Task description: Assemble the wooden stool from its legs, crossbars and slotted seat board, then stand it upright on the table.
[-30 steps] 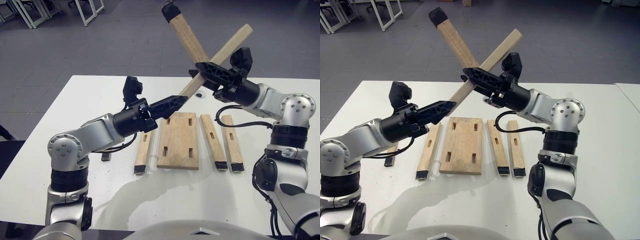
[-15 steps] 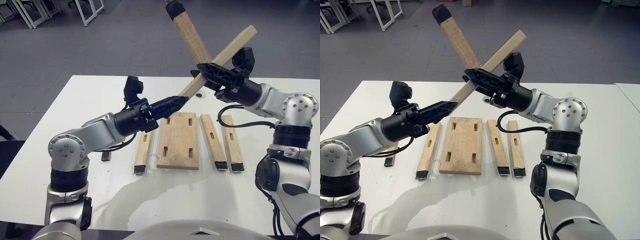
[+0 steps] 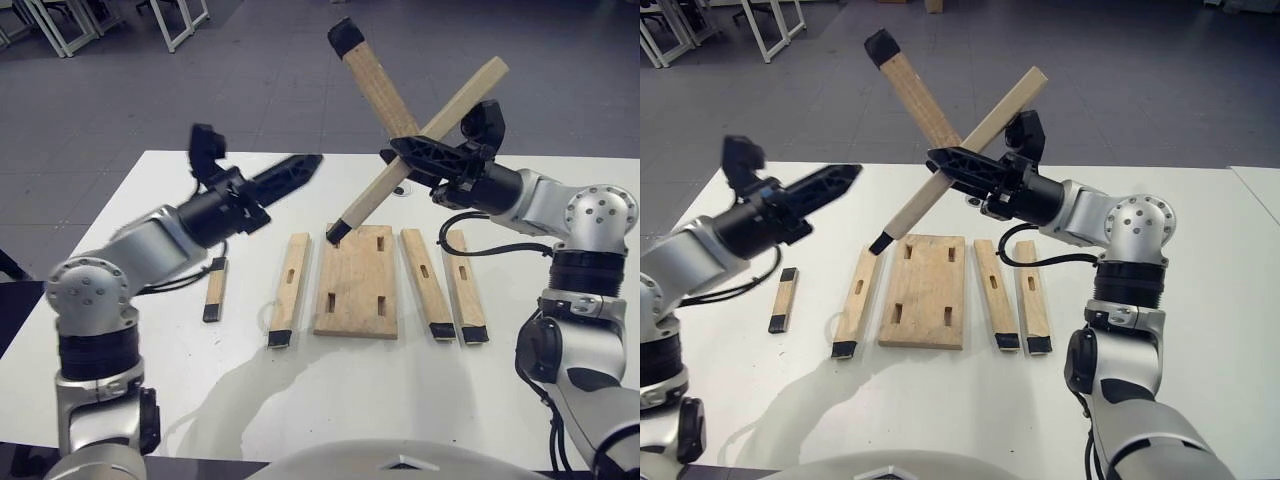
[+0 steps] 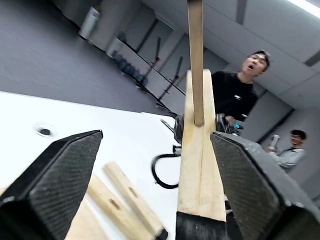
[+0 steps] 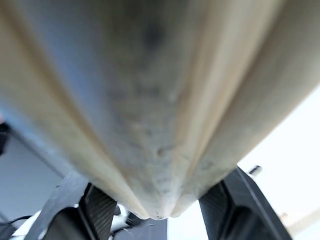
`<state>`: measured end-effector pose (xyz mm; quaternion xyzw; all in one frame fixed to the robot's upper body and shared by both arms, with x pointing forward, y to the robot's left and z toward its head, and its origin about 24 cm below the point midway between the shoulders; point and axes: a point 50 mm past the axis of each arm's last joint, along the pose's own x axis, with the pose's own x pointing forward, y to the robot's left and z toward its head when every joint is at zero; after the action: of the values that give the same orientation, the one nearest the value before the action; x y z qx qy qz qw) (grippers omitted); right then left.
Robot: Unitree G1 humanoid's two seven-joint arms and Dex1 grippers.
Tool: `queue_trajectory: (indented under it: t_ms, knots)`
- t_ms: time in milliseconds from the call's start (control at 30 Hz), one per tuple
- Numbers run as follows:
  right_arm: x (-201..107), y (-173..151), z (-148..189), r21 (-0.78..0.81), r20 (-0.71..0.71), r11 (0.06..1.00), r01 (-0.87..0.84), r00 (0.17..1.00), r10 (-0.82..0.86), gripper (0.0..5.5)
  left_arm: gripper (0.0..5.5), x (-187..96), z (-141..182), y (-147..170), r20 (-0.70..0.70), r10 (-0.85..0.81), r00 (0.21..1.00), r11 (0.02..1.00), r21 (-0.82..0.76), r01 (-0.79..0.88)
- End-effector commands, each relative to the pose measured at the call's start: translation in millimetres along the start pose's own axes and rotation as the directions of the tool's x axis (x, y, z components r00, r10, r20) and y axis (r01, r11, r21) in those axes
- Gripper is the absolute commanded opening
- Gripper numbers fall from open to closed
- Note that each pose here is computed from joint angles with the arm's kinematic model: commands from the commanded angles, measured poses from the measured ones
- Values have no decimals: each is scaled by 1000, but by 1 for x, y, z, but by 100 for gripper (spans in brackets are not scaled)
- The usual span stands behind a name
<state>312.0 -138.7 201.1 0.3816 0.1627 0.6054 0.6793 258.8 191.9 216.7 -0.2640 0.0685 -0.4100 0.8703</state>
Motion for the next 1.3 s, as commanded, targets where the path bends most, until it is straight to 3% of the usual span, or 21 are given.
queue_trajectory:
  t_ms: [33,100,200,333,467,667,833,967,1300]
  knots:
    - [-7,-13,5,-140,-3,981,137,990,-138,203,399,-8,-24,16,-230,288,930,873,462,-156]
    - [-6,-21,7,-235,-3,949,208,977,-215,203,399,-10,-68,19,-364,379,851,775,628,-77]
    - [-1,-33,4,-318,-4,900,299,948,-317,203,399,-10,-121,19,-454,414,789,702,711,41]
    - [1,-40,-1,-361,-15,875,323,936,-351,203,399,-13,-154,25,-470,452,758,609,784,123]
    - [1,-40,-6,-379,-32,871,313,936,-351,203,399,-11,-161,27,-456,457,764,560,815,152]
    - [-4,-44,-14,-395,-60,862,317,928,-369,203,399,-2,-162,25,-437,436,787,569,811,135]
    - [-6,-47,-8,-453,-37,825,336,918,-394,203,399,-16,-170,34,-529,485,696,529,812,248]
    - [-12,-60,-5,-527,-51,767,365,888,-457,203,399,-31,-159,56,-499,609,617,442,859,258]
    - [-26,-70,-13,-535,-123,770,348,870,-478,203,399,-23,-150,59,-458,609,648,436,875,209]
